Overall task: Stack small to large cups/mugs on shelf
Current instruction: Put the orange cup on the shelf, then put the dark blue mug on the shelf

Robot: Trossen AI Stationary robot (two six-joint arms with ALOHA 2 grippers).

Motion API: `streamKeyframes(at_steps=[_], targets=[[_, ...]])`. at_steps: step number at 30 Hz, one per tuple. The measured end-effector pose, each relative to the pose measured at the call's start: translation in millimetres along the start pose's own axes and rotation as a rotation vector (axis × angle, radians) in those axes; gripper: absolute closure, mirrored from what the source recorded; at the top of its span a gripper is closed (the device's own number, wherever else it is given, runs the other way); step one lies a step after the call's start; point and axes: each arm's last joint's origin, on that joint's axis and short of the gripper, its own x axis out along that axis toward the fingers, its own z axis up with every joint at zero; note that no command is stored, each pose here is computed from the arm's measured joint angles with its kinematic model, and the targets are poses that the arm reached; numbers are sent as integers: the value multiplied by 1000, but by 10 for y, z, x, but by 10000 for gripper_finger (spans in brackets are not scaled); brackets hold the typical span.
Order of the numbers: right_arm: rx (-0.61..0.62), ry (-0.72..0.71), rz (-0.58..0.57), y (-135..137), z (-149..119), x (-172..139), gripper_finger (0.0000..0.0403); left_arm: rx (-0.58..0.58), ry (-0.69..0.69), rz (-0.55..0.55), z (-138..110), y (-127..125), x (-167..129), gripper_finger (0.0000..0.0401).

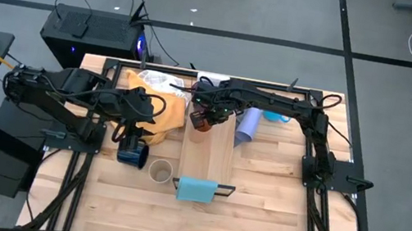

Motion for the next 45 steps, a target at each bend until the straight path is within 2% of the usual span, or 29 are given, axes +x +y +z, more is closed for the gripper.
streamKeyframes(at_steps=[30, 45], targets=[[-52, -16, 41, 54, -3, -2, 341, 1, 4, 1, -4, 1, 0, 227], [-79, -15, 60, 69, -1, -3, 291, 1, 4, 1, -4, 1, 0, 224]])
